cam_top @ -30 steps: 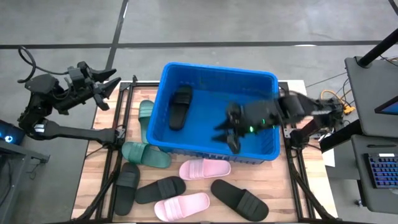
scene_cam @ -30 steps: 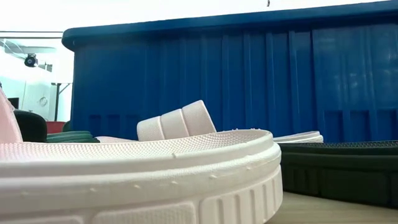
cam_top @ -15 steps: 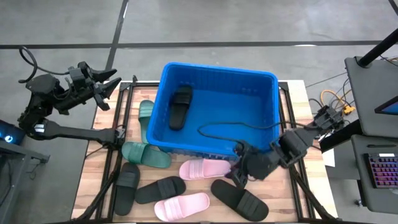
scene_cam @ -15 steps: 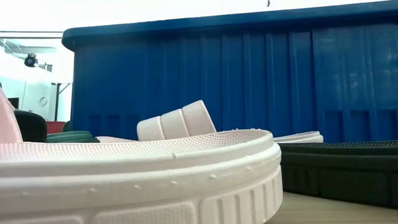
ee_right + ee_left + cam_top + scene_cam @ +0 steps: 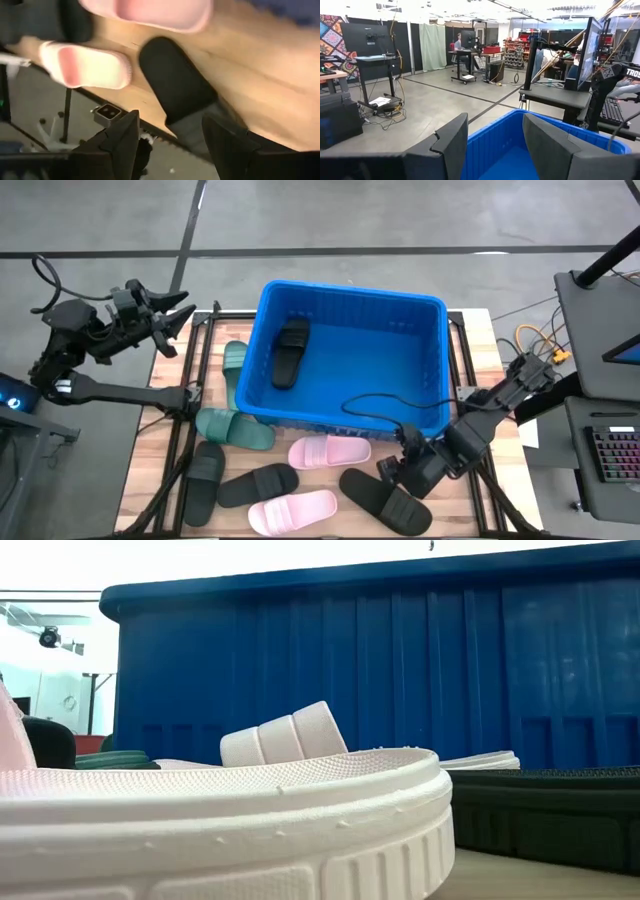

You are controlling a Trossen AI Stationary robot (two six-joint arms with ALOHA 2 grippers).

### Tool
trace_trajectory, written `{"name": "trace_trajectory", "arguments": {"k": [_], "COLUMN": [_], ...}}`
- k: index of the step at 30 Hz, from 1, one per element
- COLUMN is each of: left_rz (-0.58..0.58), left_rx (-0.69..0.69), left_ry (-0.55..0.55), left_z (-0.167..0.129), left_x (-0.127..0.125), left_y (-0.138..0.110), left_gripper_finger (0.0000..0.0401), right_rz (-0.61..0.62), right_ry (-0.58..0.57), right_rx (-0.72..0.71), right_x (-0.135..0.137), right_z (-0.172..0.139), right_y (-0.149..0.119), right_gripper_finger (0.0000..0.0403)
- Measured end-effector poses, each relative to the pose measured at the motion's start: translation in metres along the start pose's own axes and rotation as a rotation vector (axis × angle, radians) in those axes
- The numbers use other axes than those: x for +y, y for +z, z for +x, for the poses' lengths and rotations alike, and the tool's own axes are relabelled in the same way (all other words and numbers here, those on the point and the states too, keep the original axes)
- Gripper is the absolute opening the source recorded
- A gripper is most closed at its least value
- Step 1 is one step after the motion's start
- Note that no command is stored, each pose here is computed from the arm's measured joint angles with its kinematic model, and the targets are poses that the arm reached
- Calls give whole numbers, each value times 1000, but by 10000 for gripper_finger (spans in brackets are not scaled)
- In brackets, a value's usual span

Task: Pick and place slides into bin
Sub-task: Put the right black slide into the blue bin

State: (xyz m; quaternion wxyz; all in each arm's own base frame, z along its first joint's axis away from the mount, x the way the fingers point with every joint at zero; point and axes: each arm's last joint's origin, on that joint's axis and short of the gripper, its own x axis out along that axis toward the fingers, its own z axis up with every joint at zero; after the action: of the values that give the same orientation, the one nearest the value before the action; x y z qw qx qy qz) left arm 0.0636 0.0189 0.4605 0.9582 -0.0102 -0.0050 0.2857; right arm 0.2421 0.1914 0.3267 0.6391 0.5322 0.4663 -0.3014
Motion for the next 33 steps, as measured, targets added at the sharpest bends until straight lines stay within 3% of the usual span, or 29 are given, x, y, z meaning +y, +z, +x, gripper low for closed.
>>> {"name": "trace_trajectory", "arguments": {"k": [8, 19, 25, 33], "left_rz": [2, 12, 13, 79], "left_rx": [2, 5, 2, -8], "left_ry": [0, -2, -2, -2], "left_z": [1, 2, 1, -3], "left_x": [0, -1, 0, 1], "left_y": [0, 0, 0, 0], "left_gripper_finger": [176, 176, 176, 176], "right_rz": [263, 372, 395, 408], "right_ry": [-179, -180, -376, -461], "right_rx": [145, 161, 298, 262], "right_x": [-7, 25, 27, 29], "right_z": [24, 79, 105, 135], "right_y": [-14, 2, -3, -9], "right_gripper_finger": [205, 205, 205, 205]}}
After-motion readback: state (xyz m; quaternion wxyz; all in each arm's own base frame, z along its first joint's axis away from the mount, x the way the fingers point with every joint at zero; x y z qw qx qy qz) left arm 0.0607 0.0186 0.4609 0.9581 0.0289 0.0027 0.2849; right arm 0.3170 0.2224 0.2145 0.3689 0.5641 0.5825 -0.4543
